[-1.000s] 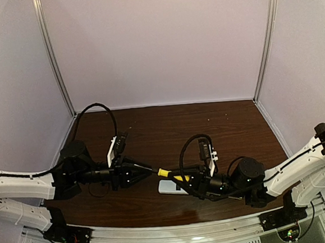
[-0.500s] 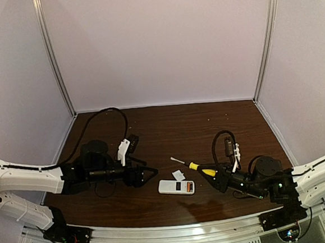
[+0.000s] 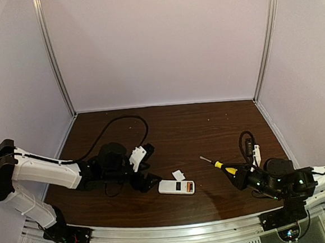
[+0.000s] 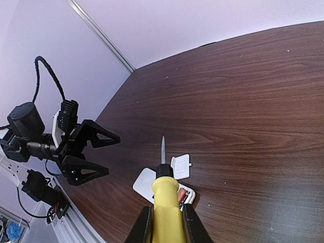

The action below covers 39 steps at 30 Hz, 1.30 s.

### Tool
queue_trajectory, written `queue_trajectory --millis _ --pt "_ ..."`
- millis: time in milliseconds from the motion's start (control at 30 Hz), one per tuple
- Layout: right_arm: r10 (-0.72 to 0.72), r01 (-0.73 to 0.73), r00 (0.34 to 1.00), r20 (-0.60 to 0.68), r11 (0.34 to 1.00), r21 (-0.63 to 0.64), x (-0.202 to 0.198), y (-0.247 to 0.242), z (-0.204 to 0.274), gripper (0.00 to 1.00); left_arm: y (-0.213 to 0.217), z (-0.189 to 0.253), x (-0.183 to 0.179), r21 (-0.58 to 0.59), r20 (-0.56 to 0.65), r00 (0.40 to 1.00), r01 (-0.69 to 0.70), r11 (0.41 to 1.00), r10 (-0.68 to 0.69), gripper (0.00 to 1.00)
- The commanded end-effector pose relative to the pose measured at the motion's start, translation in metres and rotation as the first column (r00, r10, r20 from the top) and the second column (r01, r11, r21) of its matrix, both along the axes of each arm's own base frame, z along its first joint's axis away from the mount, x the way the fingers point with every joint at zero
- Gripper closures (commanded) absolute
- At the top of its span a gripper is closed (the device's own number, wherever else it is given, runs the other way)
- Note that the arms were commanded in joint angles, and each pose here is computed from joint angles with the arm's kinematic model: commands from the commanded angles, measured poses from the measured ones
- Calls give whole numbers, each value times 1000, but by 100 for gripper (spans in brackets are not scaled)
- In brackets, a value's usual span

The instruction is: Unload the batteries from the remote control

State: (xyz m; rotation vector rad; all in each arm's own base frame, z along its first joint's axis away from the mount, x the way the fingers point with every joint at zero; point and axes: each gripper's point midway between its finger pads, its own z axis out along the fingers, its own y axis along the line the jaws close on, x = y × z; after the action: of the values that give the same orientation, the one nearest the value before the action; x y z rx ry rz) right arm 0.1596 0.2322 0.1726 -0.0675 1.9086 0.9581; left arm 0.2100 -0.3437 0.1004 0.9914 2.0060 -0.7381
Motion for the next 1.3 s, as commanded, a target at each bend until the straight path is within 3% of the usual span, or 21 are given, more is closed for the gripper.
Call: queue_trajectory --millis 0,200,667,1267 --pt "-28 27 999 -16 997 -69 1 -12 -15 100 -13 -7 -4 59 106 983 146 988 -152 11" --pt "-12 11 1000 -11 996 -88 0 -9 -18 100 -27 -33 -19 121 82 938 325 938 -335 7" --pt "23 -23 1000 -1 997 -74 -4 -8 -14 100 -31 -66 -16 88 -25 872 488 868 -488 7" --pt "70 -70 998 -5 996 -47 -9 0 -12 100 -40 -83 -48 69 -98 842 538 840 -531 23"
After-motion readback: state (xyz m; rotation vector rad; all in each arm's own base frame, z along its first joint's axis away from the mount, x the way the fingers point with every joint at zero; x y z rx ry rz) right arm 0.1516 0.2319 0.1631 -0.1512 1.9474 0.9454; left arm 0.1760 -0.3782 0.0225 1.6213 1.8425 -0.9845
